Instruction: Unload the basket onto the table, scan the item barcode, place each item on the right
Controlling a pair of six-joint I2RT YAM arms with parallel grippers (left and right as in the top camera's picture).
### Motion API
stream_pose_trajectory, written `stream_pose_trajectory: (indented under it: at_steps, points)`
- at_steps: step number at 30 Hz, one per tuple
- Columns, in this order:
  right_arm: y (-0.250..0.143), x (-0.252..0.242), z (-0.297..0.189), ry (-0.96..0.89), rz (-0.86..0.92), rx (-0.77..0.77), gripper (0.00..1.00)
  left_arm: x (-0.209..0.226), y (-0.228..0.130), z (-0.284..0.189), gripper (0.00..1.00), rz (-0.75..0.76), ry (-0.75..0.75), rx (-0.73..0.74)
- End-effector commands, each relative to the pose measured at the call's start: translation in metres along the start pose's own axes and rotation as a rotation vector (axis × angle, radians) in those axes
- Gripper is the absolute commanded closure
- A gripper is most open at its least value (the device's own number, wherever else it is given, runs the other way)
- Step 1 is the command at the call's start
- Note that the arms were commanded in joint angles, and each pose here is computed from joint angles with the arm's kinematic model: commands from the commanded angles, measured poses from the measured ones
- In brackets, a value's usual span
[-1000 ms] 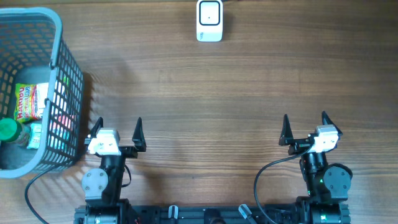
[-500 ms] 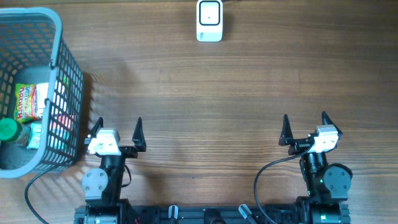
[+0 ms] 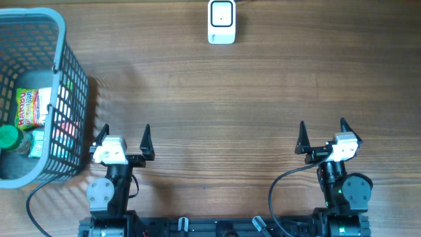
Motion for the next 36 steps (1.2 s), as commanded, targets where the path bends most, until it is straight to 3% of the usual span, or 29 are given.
stream_pose_trajectory:
  at_steps: [1,30,36]
  points:
    - [0.0012,-0.0025,-0.0005,-0.021,0.019,-0.008,0.0,-0.0027,-0.001,-0.0003,0.0,0.016,-0.022,0.001]
    - [0.0012,-0.0025,-0.0005,-0.021,0.019,-0.008,0.0,-0.004,-0.0009,-0.0003,0.0,0.015,-0.035,0.001]
    - [0.0012,-0.0025,-0.0005,-0.021,0.019,-0.009,0.0,-0.0125,-0.0001,-0.001,0.0,-0.111,-0.118,0.006]
Point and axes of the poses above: each gripper's point midway between its finger pads, its own z axis out along the fingers, its own x axis along the line the jaws close on, y = z × x, the point moved 7 cm from there along -z, back along the fingers
